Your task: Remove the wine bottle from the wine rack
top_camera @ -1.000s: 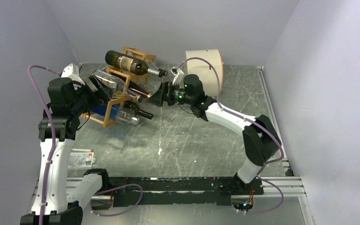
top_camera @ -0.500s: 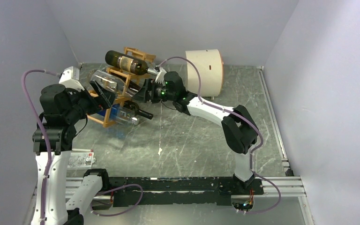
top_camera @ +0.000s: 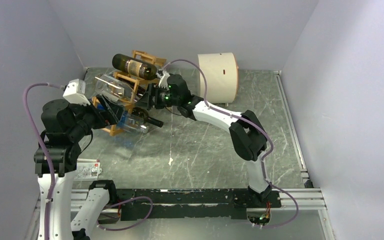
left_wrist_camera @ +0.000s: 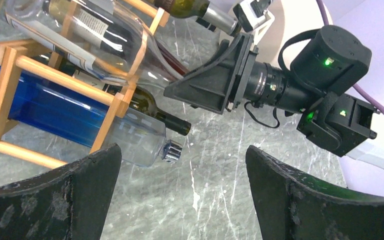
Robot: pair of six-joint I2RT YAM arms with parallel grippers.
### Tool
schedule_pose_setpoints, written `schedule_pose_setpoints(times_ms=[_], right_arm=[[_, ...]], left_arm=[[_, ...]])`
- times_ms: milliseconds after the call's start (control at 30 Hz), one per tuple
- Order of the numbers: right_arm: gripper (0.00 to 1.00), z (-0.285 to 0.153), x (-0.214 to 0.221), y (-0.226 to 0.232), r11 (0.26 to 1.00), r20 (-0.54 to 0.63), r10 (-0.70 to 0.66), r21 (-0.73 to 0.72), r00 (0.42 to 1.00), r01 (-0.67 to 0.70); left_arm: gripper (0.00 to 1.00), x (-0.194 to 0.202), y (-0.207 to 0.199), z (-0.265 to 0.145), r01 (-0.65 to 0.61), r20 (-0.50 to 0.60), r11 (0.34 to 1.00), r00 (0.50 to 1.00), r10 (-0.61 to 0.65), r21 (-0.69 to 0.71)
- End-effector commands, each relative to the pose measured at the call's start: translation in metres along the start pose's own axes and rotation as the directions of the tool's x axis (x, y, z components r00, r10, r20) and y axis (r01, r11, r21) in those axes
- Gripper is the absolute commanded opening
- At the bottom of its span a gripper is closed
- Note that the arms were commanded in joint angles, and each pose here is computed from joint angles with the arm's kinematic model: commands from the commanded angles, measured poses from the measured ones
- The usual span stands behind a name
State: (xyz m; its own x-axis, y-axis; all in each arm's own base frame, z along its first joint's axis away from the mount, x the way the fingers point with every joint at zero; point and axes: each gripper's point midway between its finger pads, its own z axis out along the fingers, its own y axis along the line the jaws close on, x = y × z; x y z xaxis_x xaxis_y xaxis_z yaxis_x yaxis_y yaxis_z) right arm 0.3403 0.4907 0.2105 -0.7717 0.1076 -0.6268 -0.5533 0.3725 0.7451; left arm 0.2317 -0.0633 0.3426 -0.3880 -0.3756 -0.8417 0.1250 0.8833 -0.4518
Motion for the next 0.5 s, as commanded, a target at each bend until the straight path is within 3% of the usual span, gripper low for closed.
schedule_pose_setpoints(times_ms=[0,467], right_arm=[[0.69,0.01,0.003,-0.002,1.0,-0.028,-0.011,-0.004,1.0,0.011],[0.66,0.024,0.009,0.008,0.996,-0.101,-0.012,-0.091,0.995,0.003]], left_arm=[[0.98,0.006,-0.001,0.002,0.001,-0.002,1.0,1.0,-0.001,0.025],[0.98,0.011,0.005,-0.009,0.038,0.041,0.999,0.998,-0.037,-0.008]])
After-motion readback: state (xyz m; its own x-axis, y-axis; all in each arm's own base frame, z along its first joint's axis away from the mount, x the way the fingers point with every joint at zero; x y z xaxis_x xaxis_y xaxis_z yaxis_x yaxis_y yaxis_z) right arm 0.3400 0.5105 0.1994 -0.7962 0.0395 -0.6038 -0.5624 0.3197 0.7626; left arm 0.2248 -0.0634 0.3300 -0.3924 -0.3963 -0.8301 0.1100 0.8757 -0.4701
